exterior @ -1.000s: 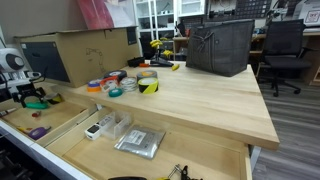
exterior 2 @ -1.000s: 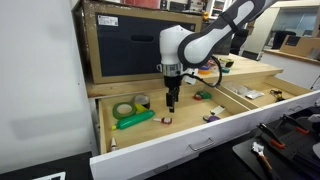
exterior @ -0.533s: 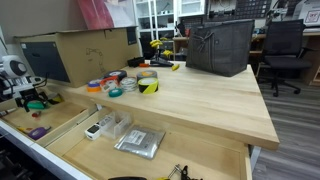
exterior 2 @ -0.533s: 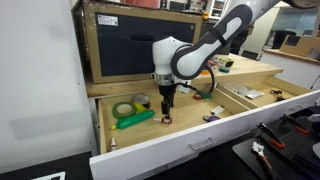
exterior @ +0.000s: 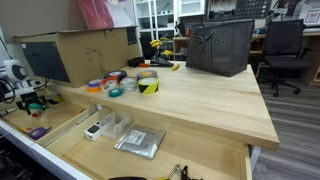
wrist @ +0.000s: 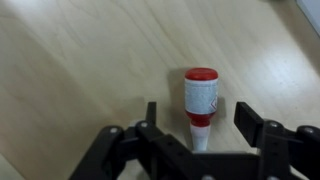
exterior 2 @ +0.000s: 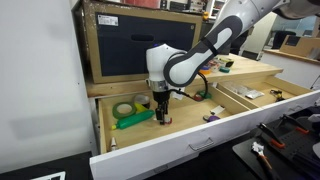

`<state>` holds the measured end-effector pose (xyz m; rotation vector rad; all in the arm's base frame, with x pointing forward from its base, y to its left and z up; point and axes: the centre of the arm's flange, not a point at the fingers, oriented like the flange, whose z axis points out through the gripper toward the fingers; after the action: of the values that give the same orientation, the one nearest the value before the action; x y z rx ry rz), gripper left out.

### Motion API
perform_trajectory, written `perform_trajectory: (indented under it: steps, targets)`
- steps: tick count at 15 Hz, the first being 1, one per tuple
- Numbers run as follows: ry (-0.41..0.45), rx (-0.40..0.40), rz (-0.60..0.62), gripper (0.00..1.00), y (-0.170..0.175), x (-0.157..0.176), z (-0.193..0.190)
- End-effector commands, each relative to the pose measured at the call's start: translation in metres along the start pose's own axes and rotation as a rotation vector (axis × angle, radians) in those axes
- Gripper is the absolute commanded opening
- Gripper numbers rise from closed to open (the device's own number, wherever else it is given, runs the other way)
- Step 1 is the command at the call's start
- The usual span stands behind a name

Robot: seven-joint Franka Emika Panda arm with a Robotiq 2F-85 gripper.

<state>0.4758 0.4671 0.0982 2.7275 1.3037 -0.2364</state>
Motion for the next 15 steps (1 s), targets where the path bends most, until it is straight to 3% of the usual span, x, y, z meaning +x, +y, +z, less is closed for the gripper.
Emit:
perform_trajectory:
  steps: [1,4,7,10,15]
  targets:
    - [-0.016,0.008,-0.013,0.5,-0.004,0.014,0.0]
    - [-0.036,0.012,-0.01,0.27,-0.003,0.016,0.001]
    - [-0.137,0.044,0.016,0.06,0.006,0.002,-0.017]
    - [-0.237,0.064,0.023,0.07,0.029,-0.017,-0.034]
    - [-0.315,0.034,0.01,0.07,0.076,-0.061,-0.067]
